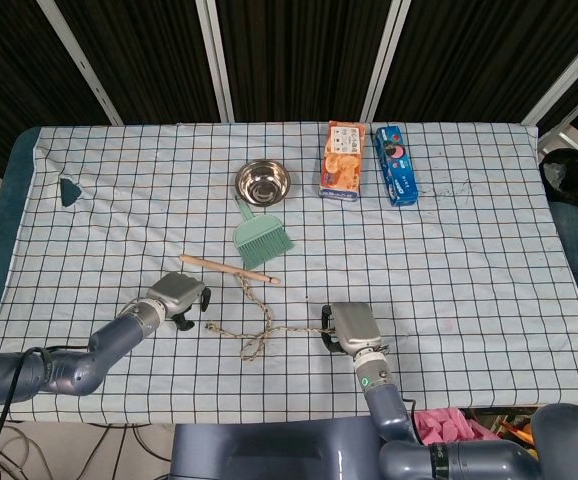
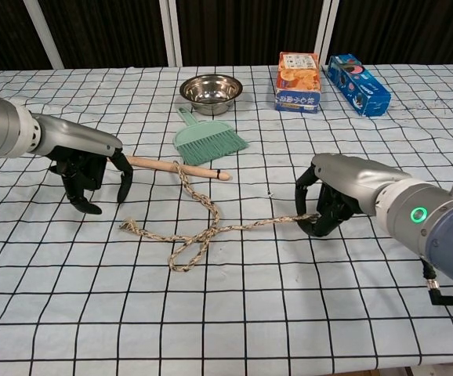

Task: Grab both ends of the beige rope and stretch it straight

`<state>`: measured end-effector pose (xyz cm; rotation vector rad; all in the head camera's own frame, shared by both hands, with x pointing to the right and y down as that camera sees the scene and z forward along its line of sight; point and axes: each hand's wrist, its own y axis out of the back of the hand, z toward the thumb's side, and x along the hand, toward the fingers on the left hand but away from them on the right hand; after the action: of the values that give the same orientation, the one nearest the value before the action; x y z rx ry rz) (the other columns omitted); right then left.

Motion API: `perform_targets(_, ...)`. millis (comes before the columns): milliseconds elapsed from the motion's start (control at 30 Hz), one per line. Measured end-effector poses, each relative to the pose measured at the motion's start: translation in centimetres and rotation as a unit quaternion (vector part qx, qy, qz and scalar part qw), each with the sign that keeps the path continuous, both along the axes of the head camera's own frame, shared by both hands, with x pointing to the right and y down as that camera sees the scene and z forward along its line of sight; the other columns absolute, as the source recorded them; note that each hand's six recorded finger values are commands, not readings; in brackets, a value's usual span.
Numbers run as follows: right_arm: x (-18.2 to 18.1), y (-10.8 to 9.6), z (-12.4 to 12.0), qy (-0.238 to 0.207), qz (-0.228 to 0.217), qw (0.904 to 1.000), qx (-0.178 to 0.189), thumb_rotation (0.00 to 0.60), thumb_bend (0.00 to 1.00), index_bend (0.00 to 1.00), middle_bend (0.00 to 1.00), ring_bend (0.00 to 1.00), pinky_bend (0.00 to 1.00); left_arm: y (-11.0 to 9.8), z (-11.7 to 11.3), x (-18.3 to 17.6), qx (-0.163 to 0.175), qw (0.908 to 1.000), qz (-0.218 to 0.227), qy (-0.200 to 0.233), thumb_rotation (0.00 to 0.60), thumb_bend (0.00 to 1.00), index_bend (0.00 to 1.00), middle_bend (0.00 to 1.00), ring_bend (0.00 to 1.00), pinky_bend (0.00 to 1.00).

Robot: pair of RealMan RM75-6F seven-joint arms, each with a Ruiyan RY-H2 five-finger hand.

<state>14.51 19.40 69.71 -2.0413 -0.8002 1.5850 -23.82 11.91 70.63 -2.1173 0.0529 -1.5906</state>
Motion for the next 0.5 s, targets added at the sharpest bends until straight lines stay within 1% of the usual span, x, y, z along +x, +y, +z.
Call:
perform_targets(233,-0.16,0.04,-0.08,-0.002,-0.002,1.0000,0.003,0.600,0.39,0.62,1.00,1.00,1.00,-0.01,-0.19,0.72,0.007,0.9999,0.004,0.014,0.600,0.16,0.37,1.00,0.98,0.86)
perform_targets(300,-0.11,0.01,-0.06,-0.001,-0.002,1.0000,0.005,0.600,0.39,0.62,1.00,1.00,1.00,0.07,-0.16,0.76,0.010,0.9998,0.003,0.016,0.600,0.16,0.37,1.00,0.98,0.86)
perform_targets(500,0.09,-0.20,-0.34,-0.006,0.014,0.9998,0.011,0.600,0.39,0.62,1.00,1.00,1.00,0.45,0.14,0.90,0.000,0.9993,-0.022,0.030,0.600,0.16,0.39,1.00,0.98,0.86)
